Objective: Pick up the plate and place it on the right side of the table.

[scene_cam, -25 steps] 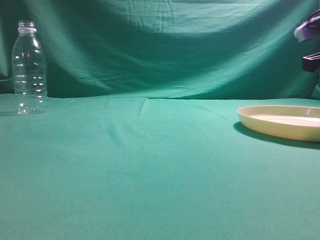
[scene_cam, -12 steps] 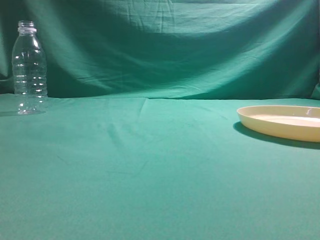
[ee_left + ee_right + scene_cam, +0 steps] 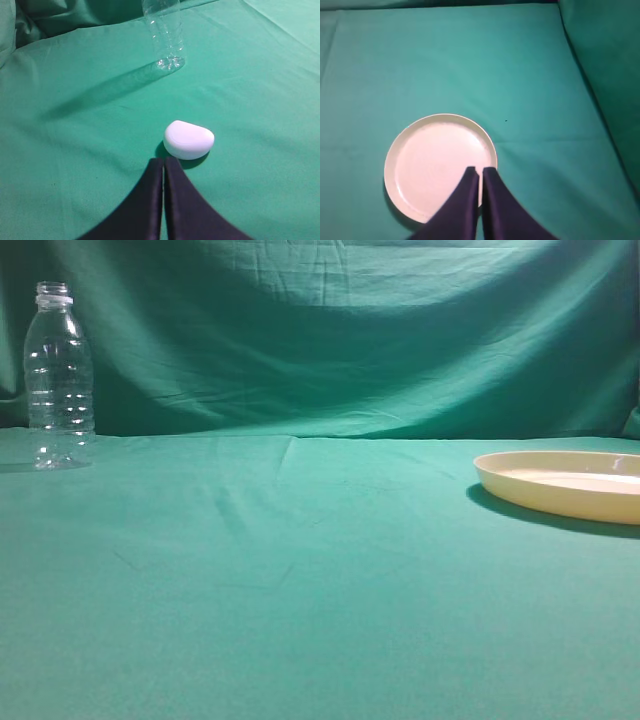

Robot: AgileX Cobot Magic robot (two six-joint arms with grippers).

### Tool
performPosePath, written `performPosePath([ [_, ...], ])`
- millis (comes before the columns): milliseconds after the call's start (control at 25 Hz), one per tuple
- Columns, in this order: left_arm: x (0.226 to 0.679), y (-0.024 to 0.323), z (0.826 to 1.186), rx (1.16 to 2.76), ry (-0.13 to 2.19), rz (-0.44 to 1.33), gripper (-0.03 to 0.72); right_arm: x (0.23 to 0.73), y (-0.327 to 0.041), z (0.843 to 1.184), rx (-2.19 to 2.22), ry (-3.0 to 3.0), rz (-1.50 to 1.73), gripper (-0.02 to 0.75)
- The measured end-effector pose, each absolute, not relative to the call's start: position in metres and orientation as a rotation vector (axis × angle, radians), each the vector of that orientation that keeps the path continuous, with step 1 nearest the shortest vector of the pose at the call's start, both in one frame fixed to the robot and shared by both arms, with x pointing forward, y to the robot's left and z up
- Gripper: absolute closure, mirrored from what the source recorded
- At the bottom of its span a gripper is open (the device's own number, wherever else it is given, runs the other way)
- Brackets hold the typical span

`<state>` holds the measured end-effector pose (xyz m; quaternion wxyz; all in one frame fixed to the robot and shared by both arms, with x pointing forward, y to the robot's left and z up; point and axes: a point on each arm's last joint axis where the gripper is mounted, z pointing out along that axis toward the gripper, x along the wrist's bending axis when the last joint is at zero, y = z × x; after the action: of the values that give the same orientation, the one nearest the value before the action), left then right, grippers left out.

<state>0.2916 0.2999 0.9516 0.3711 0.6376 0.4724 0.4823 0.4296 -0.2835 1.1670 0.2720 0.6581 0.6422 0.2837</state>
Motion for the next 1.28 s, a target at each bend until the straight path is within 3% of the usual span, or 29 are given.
performPosePath([
  [360, 0.292, 0.300, 0.952, 1.635, 1.211, 1.237, 0.688, 0.329, -0.294, 1.159, 1.642, 1.619, 0.926, 0.738],
  [760, 0.292, 0.300, 0.952, 1.635, 1.211, 1.237, 0.688, 0.254, -0.292, 1.148, 1.364, 1.587, 1.149, 0.738],
  [1080, 0.292, 0.300, 0.952, 1.635, 1.211, 1.237, 0.688, 0.245, -0.293, 1.146, 1.294, 1.580, 1.150, 0.738],
  [1280, 0.292, 0.300, 0.952, 1.635, 1.211, 1.237, 0.688, 0.259, -0.291, 1.120, 1.289, 1.590, 1.128, 0.738],
])
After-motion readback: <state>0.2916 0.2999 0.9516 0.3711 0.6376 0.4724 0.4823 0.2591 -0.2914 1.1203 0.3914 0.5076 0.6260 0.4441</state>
